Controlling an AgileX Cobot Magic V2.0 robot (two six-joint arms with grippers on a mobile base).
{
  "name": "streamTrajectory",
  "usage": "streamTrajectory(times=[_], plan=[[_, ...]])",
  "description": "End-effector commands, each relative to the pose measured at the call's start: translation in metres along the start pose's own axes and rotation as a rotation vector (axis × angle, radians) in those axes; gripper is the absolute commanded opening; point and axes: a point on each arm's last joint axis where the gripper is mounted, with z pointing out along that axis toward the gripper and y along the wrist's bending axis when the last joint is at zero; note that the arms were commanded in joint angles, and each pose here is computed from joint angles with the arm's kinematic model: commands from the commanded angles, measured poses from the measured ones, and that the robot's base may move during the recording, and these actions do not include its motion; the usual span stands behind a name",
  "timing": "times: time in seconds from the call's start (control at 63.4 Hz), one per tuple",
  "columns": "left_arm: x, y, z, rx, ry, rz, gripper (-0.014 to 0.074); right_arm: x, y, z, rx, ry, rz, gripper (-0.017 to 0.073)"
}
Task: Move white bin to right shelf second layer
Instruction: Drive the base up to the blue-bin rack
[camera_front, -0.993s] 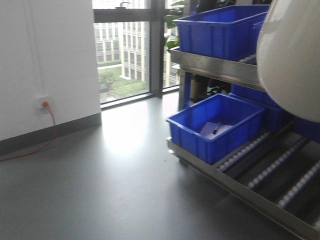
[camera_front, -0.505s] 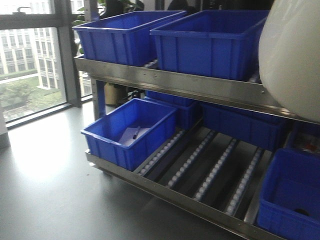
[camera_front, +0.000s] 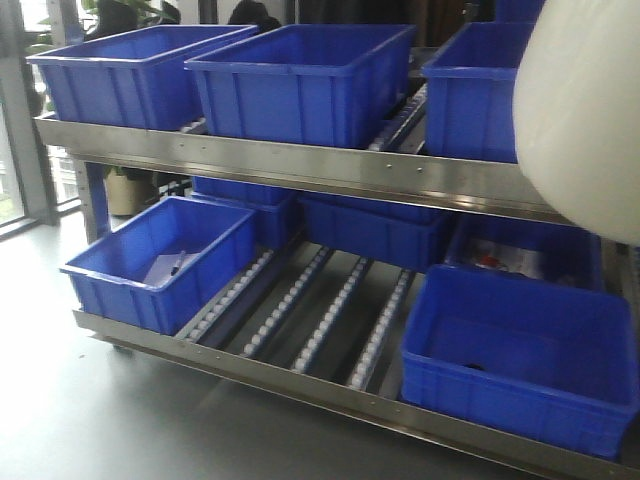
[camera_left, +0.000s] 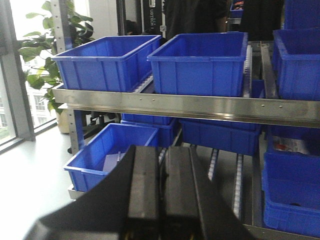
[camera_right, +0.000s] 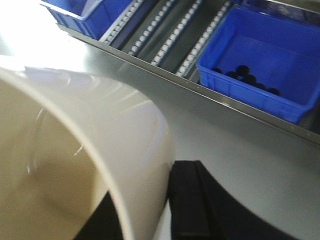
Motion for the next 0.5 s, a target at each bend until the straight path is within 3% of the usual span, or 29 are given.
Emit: streamTrajectory(times=[0.0,0.489], plan=[[0.0022,0.0004,-0.0007,-0.005,-0.073,-0.015,0.0085,-0.0163,0.0023,-0.0060,-0.014,-0.117,0.003,0.0055],[0.0022,0.0004,-0.0007,-0.005,-0.073,-0.015,0.0085,-0.0163,0.0023,-0.0060,-0.014,-0.117,0.003,0.0055]])
